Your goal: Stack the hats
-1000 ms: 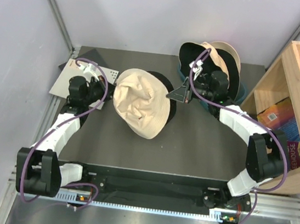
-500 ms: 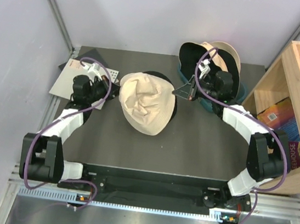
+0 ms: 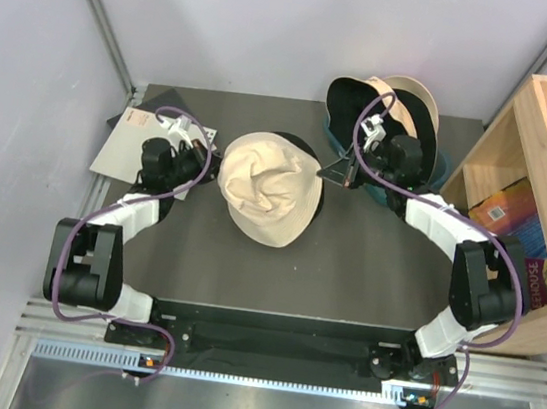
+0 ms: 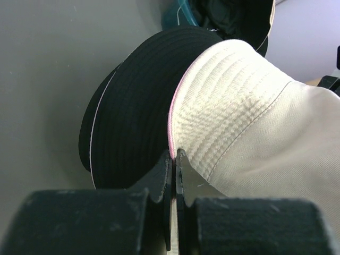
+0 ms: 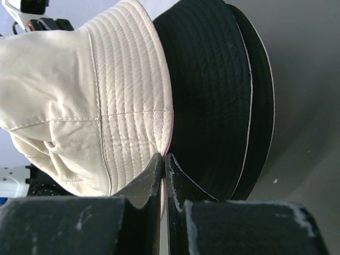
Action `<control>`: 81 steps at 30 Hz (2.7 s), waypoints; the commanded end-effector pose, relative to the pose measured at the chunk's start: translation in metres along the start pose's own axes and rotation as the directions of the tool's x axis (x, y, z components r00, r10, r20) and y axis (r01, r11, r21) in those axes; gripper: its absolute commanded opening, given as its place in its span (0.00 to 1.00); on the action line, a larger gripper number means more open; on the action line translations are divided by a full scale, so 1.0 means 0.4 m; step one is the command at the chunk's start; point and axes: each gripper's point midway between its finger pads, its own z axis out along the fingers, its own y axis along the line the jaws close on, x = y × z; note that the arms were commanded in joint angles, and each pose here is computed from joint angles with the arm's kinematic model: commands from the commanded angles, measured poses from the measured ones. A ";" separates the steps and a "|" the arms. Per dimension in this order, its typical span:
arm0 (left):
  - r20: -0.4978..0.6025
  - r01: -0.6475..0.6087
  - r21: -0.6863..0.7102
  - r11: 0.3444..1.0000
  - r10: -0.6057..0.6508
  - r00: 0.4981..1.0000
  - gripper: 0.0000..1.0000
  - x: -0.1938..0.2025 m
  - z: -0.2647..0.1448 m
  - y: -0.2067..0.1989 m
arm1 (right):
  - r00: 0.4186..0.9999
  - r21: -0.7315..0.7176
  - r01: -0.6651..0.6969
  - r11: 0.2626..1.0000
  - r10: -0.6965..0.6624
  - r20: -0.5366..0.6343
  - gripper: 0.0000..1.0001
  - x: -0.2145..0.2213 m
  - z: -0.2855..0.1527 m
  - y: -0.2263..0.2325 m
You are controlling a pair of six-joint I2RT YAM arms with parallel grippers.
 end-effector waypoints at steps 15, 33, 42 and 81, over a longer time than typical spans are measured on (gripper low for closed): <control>-0.023 -0.039 -0.101 0.994 0.037 0.999 0.00 0.016 0.095 0.106 | 0.999 0.310 -0.044 0.950 0.046 0.001 0.00 0.059 -0.026 -0.264; -0.101 -0.242 -0.096 0.965 0.233 0.967 0.00 -0.034 0.233 0.075 | 0.998 0.419 -0.027 0.907 0.047 -0.036 0.00 0.111 -0.113 -0.249; -0.080 -0.255 -0.055 0.965 0.251 0.965 0.00 -0.050 0.205 0.022 | 0.982 0.294 0.056 0.954 -0.105 0.156 0.65 -0.099 -0.195 -0.057; -0.024 -0.217 -0.012 0.976 0.216 0.976 0.00 -0.069 0.171 -0.040 | 0.993 -0.388 -0.023 0.921 0.065 0.096 0.73 -0.013 0.015 0.098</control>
